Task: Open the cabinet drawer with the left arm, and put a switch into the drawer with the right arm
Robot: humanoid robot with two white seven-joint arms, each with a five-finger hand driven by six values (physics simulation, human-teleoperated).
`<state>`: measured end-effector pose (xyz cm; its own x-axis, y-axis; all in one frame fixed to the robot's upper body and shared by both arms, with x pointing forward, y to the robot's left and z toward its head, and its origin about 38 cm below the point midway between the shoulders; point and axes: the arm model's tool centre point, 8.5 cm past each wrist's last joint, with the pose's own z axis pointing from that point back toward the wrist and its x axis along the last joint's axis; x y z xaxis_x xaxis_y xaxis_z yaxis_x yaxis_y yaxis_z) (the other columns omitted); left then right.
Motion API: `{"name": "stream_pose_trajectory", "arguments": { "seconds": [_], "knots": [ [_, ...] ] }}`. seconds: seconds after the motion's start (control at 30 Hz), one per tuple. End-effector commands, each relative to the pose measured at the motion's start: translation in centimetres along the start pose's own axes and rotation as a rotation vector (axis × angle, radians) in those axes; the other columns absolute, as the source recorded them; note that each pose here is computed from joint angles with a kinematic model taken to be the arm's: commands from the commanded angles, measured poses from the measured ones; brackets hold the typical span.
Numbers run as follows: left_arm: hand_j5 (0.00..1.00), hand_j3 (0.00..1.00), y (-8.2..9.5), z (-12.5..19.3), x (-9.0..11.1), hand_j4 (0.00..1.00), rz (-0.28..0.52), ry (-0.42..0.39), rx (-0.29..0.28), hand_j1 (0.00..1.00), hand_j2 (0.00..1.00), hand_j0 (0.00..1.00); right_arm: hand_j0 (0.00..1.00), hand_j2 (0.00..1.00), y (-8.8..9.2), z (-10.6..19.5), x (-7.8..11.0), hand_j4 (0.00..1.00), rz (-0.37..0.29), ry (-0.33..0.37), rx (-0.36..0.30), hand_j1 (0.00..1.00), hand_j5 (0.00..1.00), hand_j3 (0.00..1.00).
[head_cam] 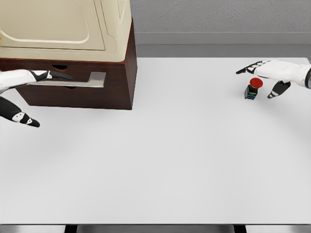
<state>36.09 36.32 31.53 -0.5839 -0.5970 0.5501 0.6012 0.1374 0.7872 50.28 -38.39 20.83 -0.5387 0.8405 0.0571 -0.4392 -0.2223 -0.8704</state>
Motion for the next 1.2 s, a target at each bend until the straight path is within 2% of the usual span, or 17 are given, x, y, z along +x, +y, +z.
{"name": "stream_pose_trajectory", "arguments": {
  "seconds": [0.0,0.23,0.37,0.47,0.63,0.8,1.1,1.17],
  "knots": [
    [1.00,1.00,-0.2,-0.1,-0.4,1.00,0.005,0.029,-0.008,1.00,1.00,1.00,1.00,1.00,0.6,-0.4,-0.2,1.00,-0.015,0.008,0.014,1.00,1.00,1.00],
    [1.00,1.00,-0.3,-0.1,-0.7,1.00,-0.016,0.067,-0.020,1.00,1.00,1.00,1.00,1.00,0.5,-0.7,-0.5,1.00,-0.024,0.019,0.018,1.00,1.00,1.00],
    [1.00,1.00,-1.5,-1.5,-1.4,1.00,-0.024,0.090,-0.045,1.00,1.00,1.00,1.00,1.00,-0.1,-1.7,-0.2,1.00,-0.018,0.020,0.019,1.00,1.00,1.00],
    [1.00,1.00,-1.5,-1.6,-1.5,1.00,-0.023,0.094,-0.045,1.00,1.00,1.00,1.00,1.00,0.5,-2.0,-0.1,1.00,-0.014,0.018,0.042,1.00,1.00,1.00],
    [1.00,1.00,-0.7,-1.1,-1.3,1.00,-0.029,0.106,-0.034,1.00,1.00,1.00,1.00,1.00,0.1,-2.0,-0.1,1.00,-0.009,0.019,0.039,1.00,1.00,1.00],
    [1.00,1.00,0.0,-0.9,-1.6,1.00,-0.019,0.154,-0.019,1.00,1.00,1.00,1.00,1.00,0.0,-1.9,-0.1,1.00,-0.009,0.019,0.037,1.00,1.00,1.00],
    [1.00,1.00,0.2,-0.7,-2.8,1.00,0.003,0.180,-0.001,1.00,1.00,1.00,1.00,1.00,0.0,-1.5,-0.5,1.00,-0.010,0.029,0.036,1.00,1.00,1.00],
    [1.00,1.00,0.0,-1.2,-3.3,1.00,0.010,0.211,0.001,1.00,1.00,1.00,1.00,1.00,0.3,-1.1,-0.9,1.00,-0.013,0.039,0.043,1.00,1.00,1.00]
  ]
}}
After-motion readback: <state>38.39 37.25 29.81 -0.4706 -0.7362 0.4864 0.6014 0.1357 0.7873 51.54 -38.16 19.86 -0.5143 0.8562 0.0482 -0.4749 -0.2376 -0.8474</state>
